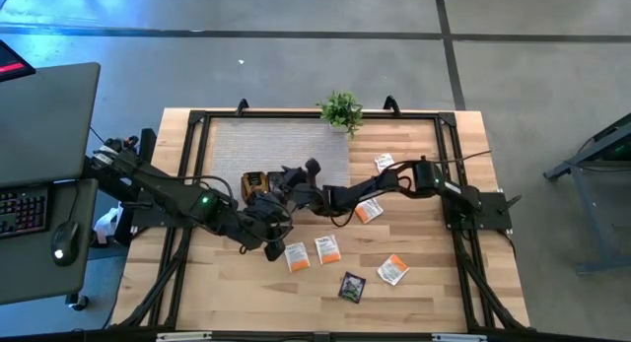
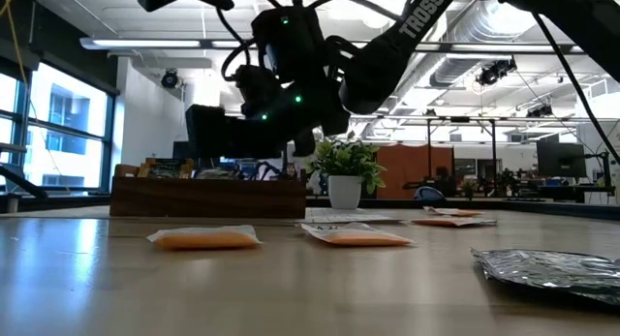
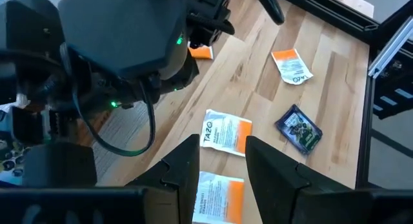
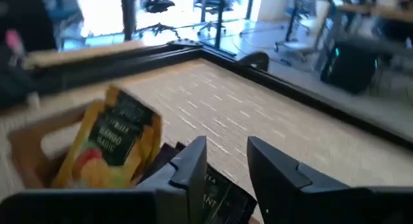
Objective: Pick & Place Tea
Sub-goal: Put the purple tea bag into the middle section of the wooden organizer
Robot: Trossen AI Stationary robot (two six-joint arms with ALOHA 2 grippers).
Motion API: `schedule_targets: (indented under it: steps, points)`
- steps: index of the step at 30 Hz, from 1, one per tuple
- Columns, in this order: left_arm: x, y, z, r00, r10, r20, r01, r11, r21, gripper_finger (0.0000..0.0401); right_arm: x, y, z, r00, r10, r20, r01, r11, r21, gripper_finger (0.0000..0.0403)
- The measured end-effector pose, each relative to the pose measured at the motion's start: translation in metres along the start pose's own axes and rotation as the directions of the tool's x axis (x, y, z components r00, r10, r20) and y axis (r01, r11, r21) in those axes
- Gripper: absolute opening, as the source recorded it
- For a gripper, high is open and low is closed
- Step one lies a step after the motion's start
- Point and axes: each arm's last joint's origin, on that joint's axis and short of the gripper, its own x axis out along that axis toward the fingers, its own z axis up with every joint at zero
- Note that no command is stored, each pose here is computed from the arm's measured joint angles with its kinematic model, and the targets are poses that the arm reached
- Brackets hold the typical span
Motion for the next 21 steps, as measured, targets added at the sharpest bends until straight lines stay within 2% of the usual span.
schedule_targets:
  steps: [4, 6, 9, 15, 18, 21]
  points:
    - [0.0, 0.001, -0.001, 1.0, 0.014, -0.013, -0.014, 1.0, -0.018, 0.0124, -0.008, 0.004, 0.013, 1.0, 0.022, 0.018, -0.018, 0.973, -0.23, 0.0112]
    - [-0.002, 0.004, -0.002, 1.0, 0.023, -0.019, -0.023, 0.999, -0.03, 0.0124, -0.018, 0.007, 0.03, 0.999, 0.027, 0.031, -0.013, 0.928, -0.373, 0.0112]
    - [-0.013, 0.009, 0.002, 1.0, 0.027, -0.009, -0.027, 0.998, -0.062, 0.0124, -0.038, 0.008, 0.06, 1.0, -0.011, 0.026, 0.023, 0.853, -0.521, 0.0112]
    - [-0.036, 0.023, 0.003, 0.993, 0.108, 0.05, -0.104, 0.991, -0.084, 0.0124, -0.096, -0.012, 0.124, 0.992, -0.114, -0.048, 0.049, 0.715, -0.697, 0.0112]
    - [-0.048, 0.027, 0.0, 0.984, 0.154, 0.093, -0.144, 0.984, -0.101, 0.0124, -0.128, -0.036, 0.144, 0.982, -0.14, -0.127, 0.009, 0.706, -0.709, 0.0112]
    - [-0.054, 0.028, -0.008, 0.976, 0.193, 0.105, -0.182, 0.978, -0.1, 0.0124, -0.159, -0.068, 0.152, 0.958, -0.065, -0.281, -0.135, 0.76, -0.636, 0.0112]
